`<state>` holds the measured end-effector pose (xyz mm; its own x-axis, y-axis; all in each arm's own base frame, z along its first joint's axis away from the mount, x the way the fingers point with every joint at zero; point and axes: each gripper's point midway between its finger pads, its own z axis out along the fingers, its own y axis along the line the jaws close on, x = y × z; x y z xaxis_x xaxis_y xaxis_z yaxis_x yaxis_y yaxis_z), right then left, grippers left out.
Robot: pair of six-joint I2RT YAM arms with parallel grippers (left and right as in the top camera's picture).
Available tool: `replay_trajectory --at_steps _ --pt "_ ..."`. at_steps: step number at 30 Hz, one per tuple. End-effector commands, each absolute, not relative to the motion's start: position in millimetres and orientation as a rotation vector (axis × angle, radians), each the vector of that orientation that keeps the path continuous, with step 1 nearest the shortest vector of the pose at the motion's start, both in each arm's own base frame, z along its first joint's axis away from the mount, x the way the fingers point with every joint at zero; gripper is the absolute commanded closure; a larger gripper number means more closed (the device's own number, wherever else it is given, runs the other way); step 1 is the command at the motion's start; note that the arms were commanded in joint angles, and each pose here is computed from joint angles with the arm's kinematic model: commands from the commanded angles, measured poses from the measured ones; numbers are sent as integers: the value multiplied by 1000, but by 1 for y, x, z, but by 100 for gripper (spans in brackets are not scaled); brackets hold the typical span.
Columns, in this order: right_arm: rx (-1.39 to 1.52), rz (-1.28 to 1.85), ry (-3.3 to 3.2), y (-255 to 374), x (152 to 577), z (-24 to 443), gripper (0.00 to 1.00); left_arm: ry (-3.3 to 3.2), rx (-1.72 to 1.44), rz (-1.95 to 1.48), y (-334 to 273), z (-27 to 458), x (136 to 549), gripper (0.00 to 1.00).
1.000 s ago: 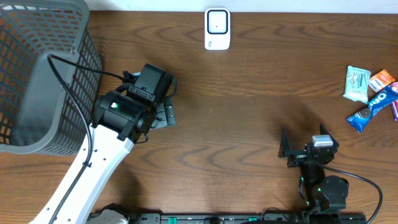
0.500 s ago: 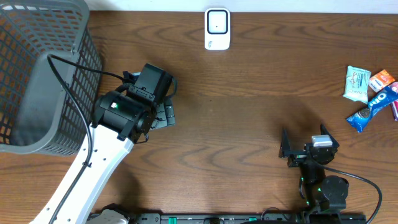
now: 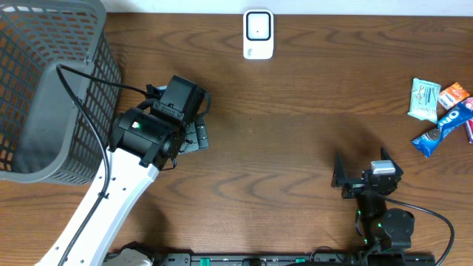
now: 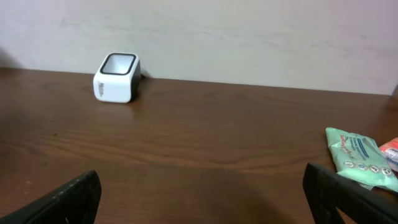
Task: Scan the item barcode
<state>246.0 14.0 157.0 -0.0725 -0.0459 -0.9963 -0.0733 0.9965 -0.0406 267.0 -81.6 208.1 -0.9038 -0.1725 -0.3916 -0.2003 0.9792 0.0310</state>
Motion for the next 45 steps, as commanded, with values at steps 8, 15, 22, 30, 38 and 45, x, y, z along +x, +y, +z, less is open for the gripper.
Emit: replay_trajectory --at_steps 8,15,22,30,38,45 --pt "-22 57 1650 11 246 156 1 2737 -273 110 -80 206 267 2" --pt "-23 58 1650 11 246 156 1 2737 -273 110 -80 206 267 2" --pt "-28 63 1645 12 246 157 1 2737 -273 110 -80 206 267 2" --pt "-28 63 1645 12 246 157 1 2737 -274 110 -80 206 267 2" --pt "-28 63 1645 12 246 157 1 2737 -273 110 -80 206 267 2" --pt "-28 63 1645 12 246 157 1 2737 -273 110 -80 206 267 2"
